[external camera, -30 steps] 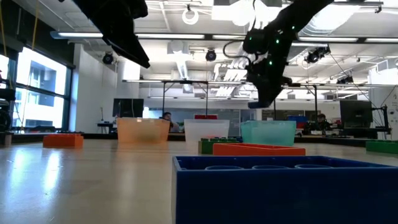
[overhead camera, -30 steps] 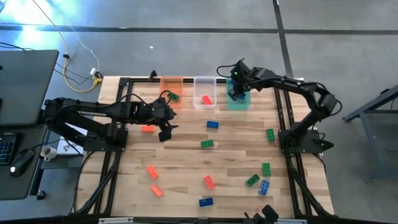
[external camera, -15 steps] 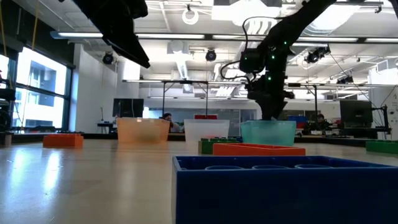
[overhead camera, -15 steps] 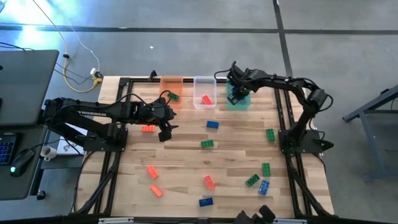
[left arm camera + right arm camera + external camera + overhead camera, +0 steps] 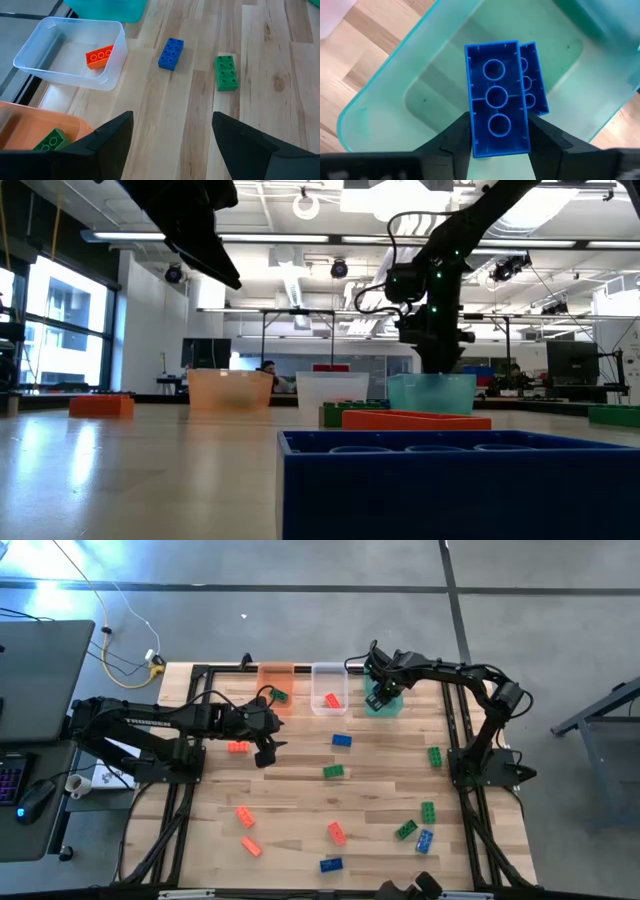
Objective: Sort & place blocks by color
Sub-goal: Put the blue game piece into the green bin, then put the orange game piece into the transparent bin
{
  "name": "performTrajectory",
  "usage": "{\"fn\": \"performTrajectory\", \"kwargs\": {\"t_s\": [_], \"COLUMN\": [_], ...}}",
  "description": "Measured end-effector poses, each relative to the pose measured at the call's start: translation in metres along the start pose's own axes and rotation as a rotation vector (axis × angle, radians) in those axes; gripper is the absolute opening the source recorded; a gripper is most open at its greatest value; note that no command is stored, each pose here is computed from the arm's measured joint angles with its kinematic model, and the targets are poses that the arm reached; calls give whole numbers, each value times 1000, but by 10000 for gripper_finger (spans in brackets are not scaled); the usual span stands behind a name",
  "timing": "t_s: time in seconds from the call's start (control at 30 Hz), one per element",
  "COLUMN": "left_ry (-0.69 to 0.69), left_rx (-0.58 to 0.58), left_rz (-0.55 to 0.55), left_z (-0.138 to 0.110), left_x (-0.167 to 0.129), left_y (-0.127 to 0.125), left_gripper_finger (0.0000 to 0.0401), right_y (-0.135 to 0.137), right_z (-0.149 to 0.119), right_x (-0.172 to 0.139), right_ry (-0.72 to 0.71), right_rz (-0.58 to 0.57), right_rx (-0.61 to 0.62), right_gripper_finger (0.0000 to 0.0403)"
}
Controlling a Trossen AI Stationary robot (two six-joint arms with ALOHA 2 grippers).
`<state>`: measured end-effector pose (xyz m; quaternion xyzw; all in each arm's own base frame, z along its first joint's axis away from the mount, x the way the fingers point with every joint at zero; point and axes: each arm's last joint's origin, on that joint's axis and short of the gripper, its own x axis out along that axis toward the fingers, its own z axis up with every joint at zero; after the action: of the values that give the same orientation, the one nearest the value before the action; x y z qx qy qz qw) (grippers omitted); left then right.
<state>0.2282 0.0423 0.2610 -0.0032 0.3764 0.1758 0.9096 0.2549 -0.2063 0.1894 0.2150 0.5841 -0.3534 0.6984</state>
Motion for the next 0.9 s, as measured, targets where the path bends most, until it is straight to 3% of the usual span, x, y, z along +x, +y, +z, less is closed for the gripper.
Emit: {"fn": "performTrajectory", "kwargs": {"t_s": [0.3,0.5,0.73,0.9], "left_ry": [0,1,48,137], "left_rx": [-1,20,98,181], "left_rz": [5,8,18,-111], "left_z": [0,0,-5,-15], "left_x": [0,0,0,-3], "left_y": [0,0,1,-12], "left_gripper_finger": [259,259,269,270], "right_y": [1,3,11,15], "right_z": [-1,-6,-14,-24], "right_x": [-5,-28,-75,-105], "right_ry": [-5,-62,-243,-356], "right_rz": [0,21,67,109], "right_rx": [-17,-8,-31,-22], "right_gripper_finger": [225,222,217,217]}}
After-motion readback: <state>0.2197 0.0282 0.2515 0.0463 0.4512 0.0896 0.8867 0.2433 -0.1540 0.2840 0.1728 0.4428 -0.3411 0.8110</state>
